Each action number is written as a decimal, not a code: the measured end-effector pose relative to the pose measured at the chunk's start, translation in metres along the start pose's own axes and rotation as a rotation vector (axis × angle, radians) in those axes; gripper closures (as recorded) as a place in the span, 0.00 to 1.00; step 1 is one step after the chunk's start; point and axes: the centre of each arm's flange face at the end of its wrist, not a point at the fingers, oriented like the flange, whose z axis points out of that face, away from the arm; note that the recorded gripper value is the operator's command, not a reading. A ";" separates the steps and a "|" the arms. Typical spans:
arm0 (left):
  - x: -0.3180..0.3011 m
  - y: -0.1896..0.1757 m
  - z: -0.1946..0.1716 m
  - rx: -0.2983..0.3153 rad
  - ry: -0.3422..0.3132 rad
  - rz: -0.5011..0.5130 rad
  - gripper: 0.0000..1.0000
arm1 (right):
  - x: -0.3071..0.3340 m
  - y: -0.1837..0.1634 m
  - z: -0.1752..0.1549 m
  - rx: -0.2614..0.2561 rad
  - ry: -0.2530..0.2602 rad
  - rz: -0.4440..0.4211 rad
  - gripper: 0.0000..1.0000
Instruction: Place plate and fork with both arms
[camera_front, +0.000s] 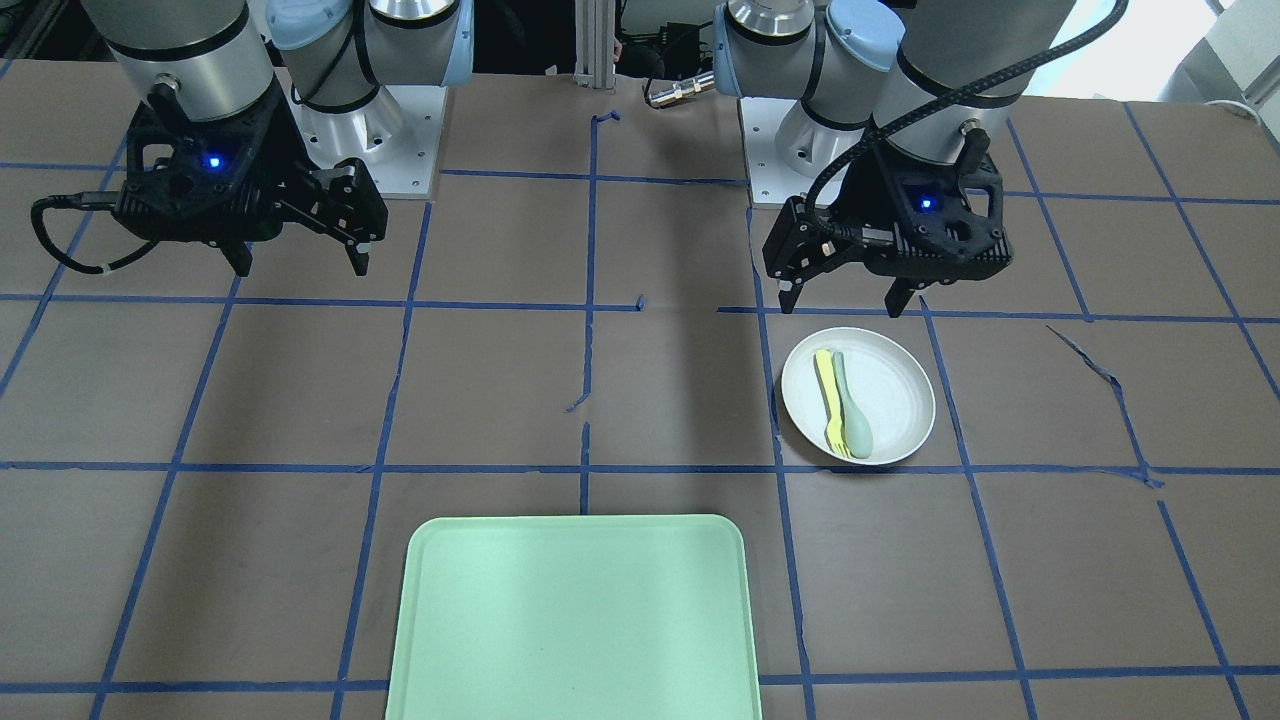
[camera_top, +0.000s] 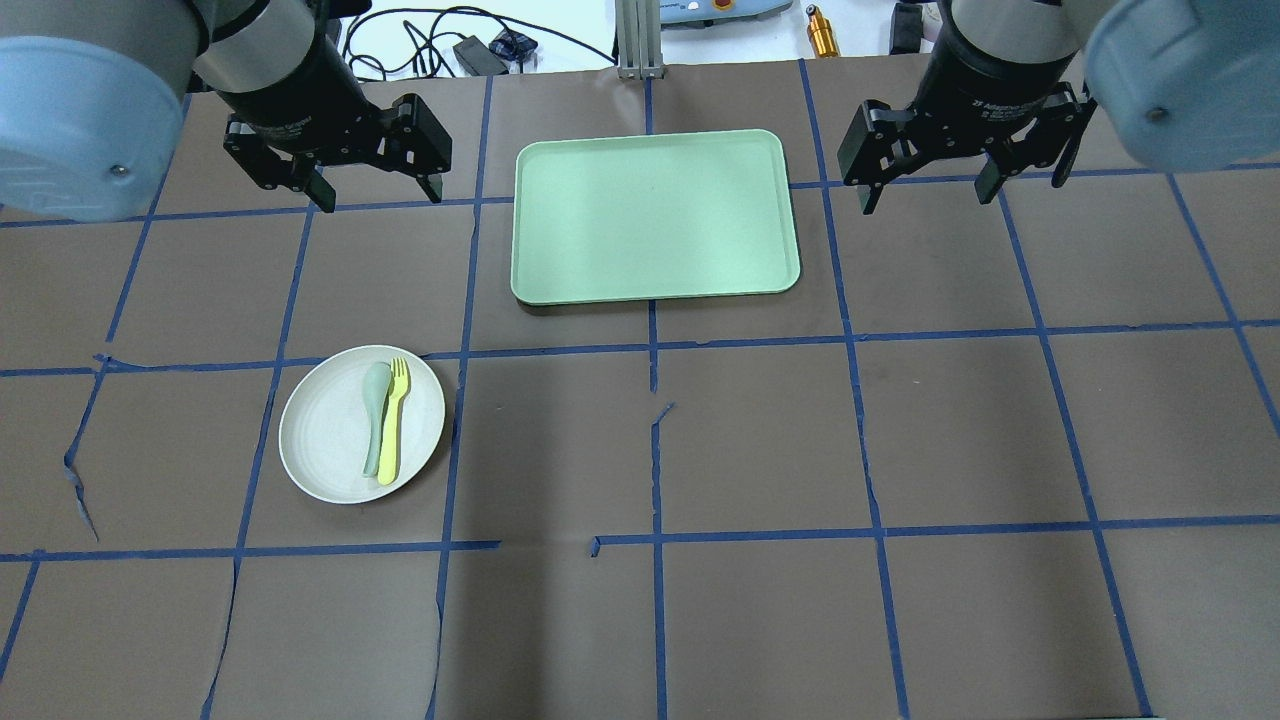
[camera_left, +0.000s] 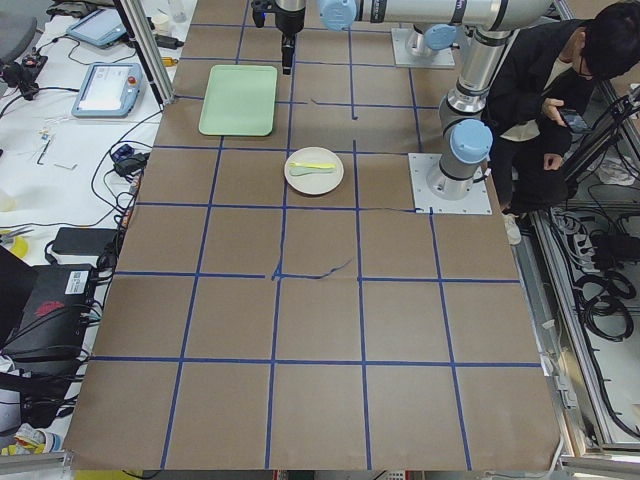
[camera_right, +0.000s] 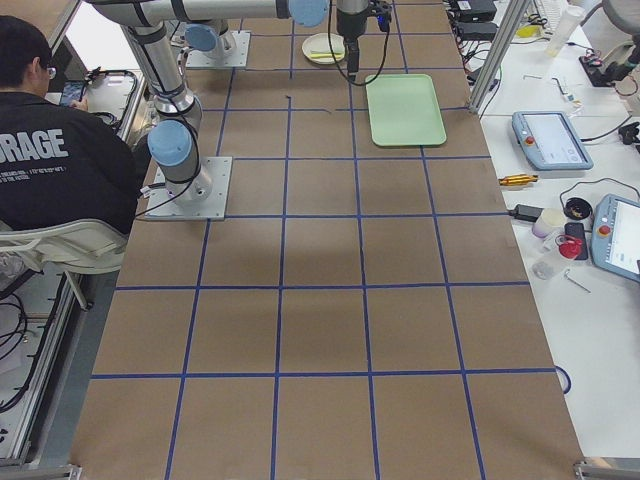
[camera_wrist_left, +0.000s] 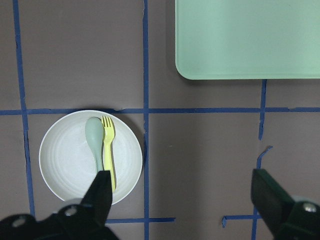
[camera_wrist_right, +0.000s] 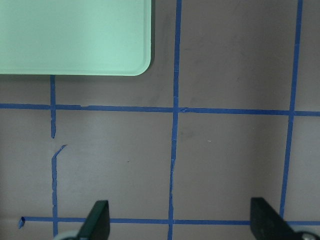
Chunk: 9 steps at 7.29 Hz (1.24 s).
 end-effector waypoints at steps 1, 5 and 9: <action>0.000 0.000 0.000 0.001 0.000 0.000 0.00 | 0.000 0.000 0.000 0.000 0.000 0.000 0.00; 0.000 0.000 -0.002 0.003 0.000 0.003 0.00 | 0.000 0.000 0.000 -0.001 0.000 0.000 0.00; -0.043 0.002 0.025 -0.051 -0.022 0.027 0.01 | 0.000 0.000 0.001 -0.001 0.000 0.000 0.00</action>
